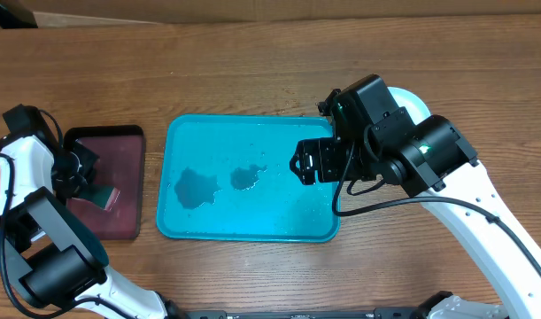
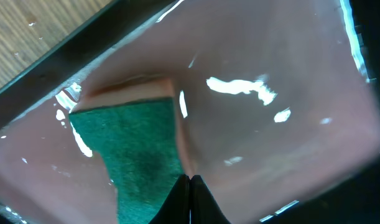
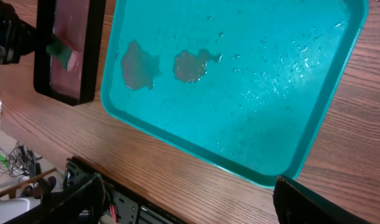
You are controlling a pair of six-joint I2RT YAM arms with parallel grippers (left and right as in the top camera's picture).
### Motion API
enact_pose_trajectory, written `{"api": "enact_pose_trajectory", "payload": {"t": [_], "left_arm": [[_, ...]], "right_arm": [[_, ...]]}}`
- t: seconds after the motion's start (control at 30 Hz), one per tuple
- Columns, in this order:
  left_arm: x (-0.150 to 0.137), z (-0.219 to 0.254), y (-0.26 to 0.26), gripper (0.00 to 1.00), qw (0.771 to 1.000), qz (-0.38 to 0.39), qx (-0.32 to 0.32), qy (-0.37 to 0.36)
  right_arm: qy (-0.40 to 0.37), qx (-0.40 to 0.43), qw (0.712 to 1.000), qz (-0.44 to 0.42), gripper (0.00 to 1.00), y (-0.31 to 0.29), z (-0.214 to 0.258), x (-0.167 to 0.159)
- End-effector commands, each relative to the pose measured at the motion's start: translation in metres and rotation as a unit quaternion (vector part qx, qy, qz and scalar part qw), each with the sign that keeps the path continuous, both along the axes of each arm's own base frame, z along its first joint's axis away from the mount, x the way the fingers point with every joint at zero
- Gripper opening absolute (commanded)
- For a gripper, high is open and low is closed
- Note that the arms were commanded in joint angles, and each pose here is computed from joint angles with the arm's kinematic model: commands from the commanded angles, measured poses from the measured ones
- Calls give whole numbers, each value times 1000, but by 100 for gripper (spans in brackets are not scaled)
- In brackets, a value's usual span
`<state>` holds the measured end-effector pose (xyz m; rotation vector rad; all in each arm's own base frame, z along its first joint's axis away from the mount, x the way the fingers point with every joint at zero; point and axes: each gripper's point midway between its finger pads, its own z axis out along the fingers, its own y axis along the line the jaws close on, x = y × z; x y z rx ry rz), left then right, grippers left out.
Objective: Clean dirty plates on tray and stack at the side
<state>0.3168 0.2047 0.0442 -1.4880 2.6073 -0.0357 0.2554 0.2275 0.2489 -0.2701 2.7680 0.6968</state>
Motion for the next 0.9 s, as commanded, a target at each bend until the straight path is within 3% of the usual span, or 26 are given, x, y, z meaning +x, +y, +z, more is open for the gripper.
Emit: {"api": "enact_pose_trajectory", "payload": {"t": [0.0, 0.2, 0.43, 0.6, 0.87], "left_arm": [[-19, -14, 0, 4, 999, -10, 19, 41], [-56, -43, 1, 4, 993, 9, 53, 103], [-67, -72, -16, 4, 995, 7, 32, 93], [-53, -46, -6, 4, 996, 5, 35, 86], [-13, 36, 18, 4, 997, 16, 53, 48]], "right_arm": [[-23, 12, 1000, 0, 89, 1, 14, 1], [-25, 13, 1000, 0, 90, 2, 15, 2], [-25, 13, 1000, 0, 92, 2, 15, 2], [-22, 9, 1000, 2, 92, 1, 13, 0], [-23, 10, 1000, 2, 92, 1, 14, 1]]}}
